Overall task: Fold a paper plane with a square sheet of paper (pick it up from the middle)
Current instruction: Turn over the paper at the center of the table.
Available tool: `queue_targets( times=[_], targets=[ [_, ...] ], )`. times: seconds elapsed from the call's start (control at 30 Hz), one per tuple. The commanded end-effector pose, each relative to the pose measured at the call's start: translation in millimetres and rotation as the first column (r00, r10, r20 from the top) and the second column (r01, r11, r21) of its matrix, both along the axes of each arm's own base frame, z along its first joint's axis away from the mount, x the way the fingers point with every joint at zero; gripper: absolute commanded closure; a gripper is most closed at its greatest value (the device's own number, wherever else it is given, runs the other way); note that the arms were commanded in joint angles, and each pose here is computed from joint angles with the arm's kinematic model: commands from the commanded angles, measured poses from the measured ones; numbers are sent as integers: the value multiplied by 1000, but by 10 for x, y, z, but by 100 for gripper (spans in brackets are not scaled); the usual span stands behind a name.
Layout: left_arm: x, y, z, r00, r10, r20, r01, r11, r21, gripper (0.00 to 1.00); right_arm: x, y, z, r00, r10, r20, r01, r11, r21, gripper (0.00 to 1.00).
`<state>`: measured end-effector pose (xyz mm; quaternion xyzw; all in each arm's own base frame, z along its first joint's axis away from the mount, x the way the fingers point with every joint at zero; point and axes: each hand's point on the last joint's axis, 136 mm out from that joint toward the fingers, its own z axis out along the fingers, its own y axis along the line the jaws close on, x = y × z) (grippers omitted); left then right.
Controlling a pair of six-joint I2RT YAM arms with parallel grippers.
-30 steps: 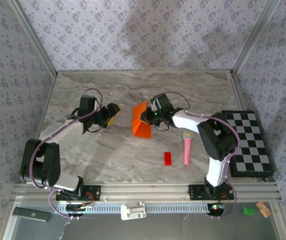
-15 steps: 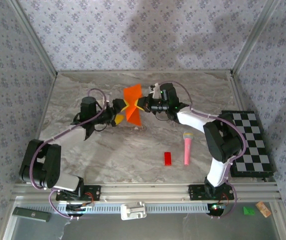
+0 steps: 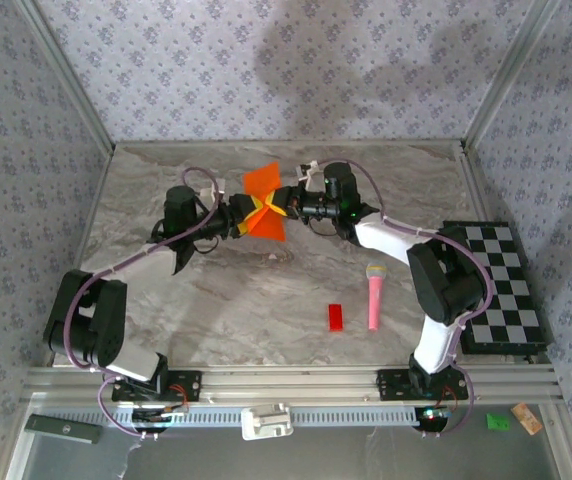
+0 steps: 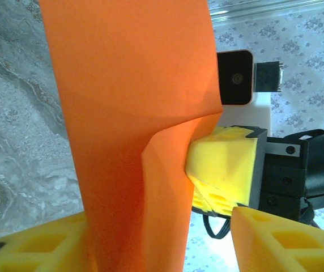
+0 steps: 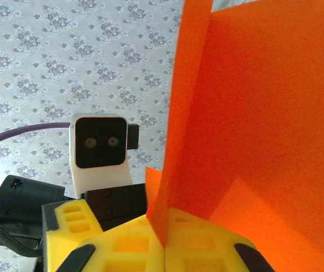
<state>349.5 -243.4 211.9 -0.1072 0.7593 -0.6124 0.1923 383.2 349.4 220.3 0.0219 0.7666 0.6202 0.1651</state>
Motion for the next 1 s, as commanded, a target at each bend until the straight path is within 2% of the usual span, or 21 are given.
queue_targets(
  times=[0.0,0.2,0.33,0.43,0.57,0.63,0.7,0.8,0.9,0.97],
  targets=[
    [-14,-56,208,995,-30,91,33,999,-27,50,23,3,51,1000,12,3,-13,1000,28,93],
    [2,-52,178,996,-23,81,25,999,-25,66,37,-25,-2,1000,4,-9,-4,1000,21,91],
    [47,-36,93,1000,-13,26,14,1000,-13,79,43,-47,-29,1000,-1,-11,1,1000,10,87],
    [82,-3,10,1000,1,-5,-1,1000,-5,86,62,-117,-87,1000,-25,-10,25,999,-25,80],
    [113,89,-103,999,30,-32,-29,999,25,93,87,-342,-224,996,-91,3,91,986,-139,61],
    [117,155,-188,998,44,-46,-40,996,75,94,113,-521,-287,990,-136,22,138,967,-215,54],
    [87,228,-314,997,55,-60,-43,984,175,96,114,-712,-371,983,-179,37,182,937,-299,49],
    [32,425,-495,995,80,-52,-51,909,414,96,110,-1003,-387,966,-237,104,259,870,-420,39],
    [-15,733,-635,994,109,-25,-63,728,682,96,91,-1255,-338,941,-278,194,339,787,-516,33],
    [-26,932,-674,993,119,2,-71,572,817,96,78,-1395,-309,924,-300,238,382,738,-556,29]
  ],
)
